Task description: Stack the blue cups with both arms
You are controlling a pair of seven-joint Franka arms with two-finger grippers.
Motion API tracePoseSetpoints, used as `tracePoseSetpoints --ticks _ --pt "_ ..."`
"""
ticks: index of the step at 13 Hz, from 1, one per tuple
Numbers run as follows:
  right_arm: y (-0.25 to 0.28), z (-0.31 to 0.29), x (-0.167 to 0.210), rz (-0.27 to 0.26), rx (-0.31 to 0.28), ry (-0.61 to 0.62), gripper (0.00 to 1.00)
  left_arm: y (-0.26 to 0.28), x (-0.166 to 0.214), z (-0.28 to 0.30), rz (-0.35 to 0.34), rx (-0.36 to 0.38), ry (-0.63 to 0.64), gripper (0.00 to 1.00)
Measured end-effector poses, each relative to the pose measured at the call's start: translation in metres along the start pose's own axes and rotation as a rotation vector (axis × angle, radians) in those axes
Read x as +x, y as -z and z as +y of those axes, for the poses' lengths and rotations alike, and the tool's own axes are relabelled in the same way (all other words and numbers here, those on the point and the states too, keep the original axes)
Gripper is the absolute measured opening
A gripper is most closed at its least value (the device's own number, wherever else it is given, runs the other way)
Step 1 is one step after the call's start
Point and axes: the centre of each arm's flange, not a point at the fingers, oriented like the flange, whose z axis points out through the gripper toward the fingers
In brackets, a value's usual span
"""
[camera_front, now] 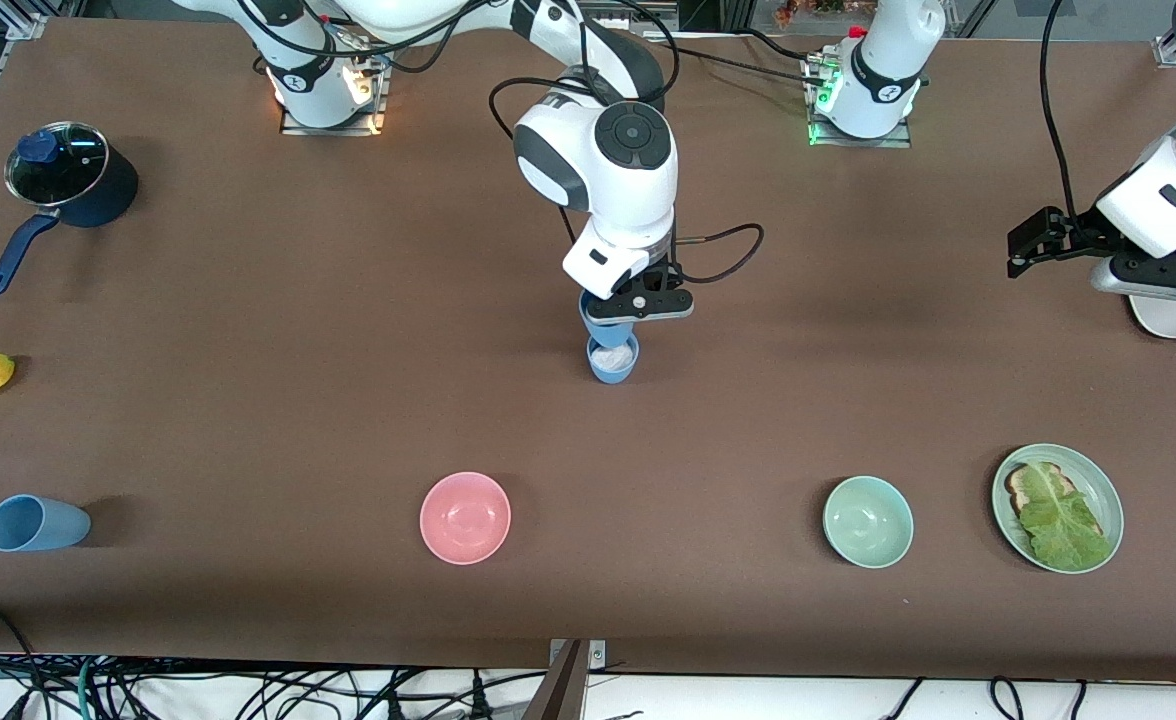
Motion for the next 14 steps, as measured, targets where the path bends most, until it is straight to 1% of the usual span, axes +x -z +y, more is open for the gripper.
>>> tracePoseSetpoints --ticks 5,7,10,14 --pt "0.014 0.001 0.009 0.030 0.020 -0.010 0.05 0.015 -0.002 -0.001 0.030 0.003 0.001 1.00" --pt "0.015 0.004 0.012 0.034 0.021 -0.015 0.05 0.020 -0.002 -0.001 0.039 0.003 0.001 1.00" --pt "0.010 0.008 0.018 0.048 0.021 -0.023 0.05 0.027 -0.002 -0.001 0.043 0.004 0.002 1.00" --pt "-0.002 0.008 0.021 0.048 0.018 -0.026 0.05 0.036 -0.003 -0.002 0.047 0.004 0.003 1.00"
